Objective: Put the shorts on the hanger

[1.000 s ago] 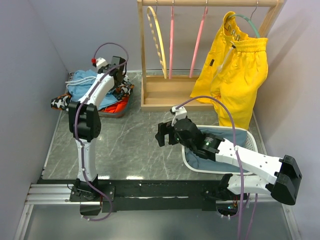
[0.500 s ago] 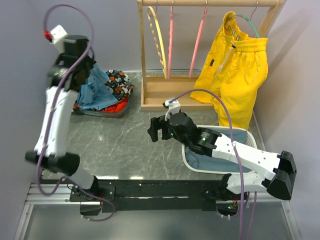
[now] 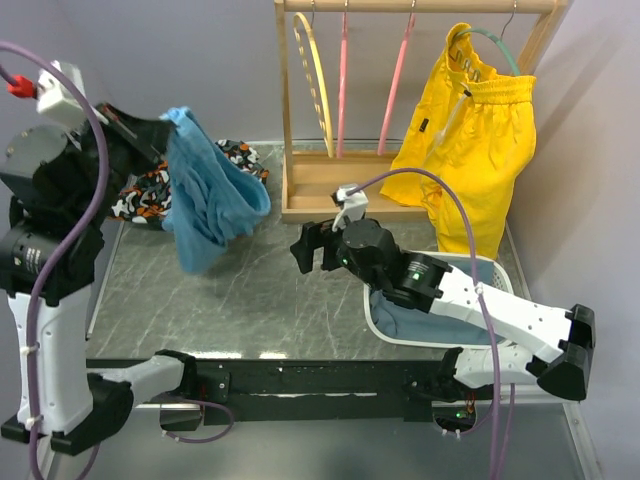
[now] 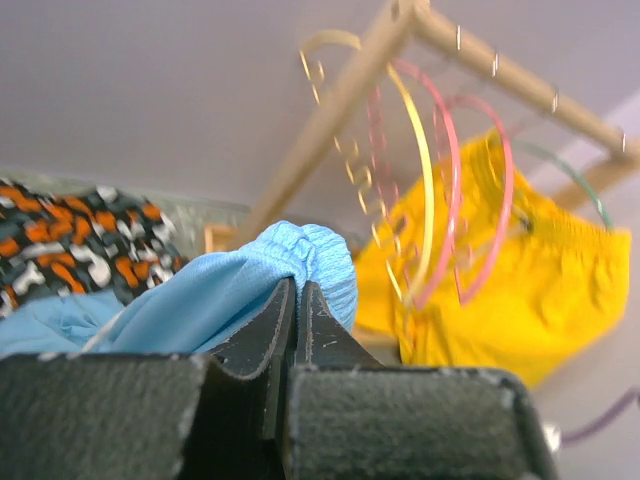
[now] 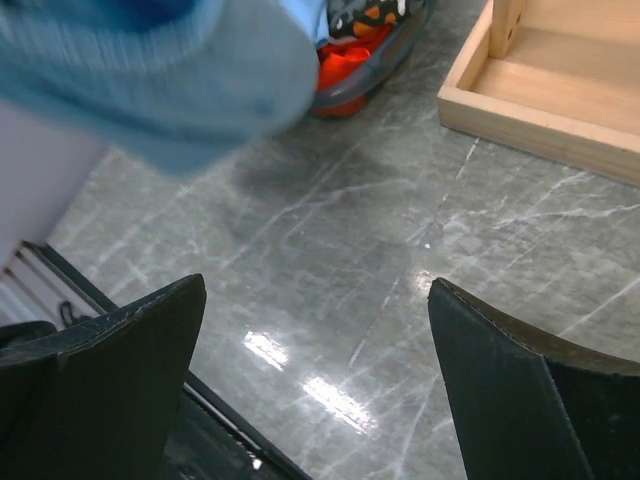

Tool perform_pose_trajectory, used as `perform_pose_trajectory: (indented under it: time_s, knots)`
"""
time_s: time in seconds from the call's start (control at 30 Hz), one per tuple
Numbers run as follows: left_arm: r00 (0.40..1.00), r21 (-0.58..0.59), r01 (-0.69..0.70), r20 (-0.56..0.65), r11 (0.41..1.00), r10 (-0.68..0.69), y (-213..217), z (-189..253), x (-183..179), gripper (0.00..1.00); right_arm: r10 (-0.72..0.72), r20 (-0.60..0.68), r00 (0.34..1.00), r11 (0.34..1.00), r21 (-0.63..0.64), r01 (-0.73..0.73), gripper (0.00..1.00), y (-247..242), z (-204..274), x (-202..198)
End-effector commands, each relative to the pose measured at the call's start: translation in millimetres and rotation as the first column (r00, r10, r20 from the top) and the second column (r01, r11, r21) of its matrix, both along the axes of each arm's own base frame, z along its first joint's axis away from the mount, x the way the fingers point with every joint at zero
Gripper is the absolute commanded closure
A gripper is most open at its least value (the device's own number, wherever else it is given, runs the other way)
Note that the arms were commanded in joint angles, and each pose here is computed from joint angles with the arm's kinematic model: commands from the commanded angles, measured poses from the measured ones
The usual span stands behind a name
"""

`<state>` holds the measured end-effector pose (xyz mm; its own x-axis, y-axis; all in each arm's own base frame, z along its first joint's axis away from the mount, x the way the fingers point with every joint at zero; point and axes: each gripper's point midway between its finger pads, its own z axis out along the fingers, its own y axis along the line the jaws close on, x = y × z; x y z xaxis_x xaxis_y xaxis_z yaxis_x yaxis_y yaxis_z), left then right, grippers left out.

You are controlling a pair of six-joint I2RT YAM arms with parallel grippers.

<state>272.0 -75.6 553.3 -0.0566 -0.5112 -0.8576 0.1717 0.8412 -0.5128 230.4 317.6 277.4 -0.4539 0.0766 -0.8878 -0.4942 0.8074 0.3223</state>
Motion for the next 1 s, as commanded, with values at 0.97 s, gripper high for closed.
perform_pose_trajectory:
  time_s: [0.97]
  knots:
    - [0.891,0.032,0.449,-0.092,0.893,-0.445,-66.3,-106.7,-53.3,0.99,0.015,-0.222,0.975,0.966,0.255,0.044,0.14,56.1,-75.8,15.7]
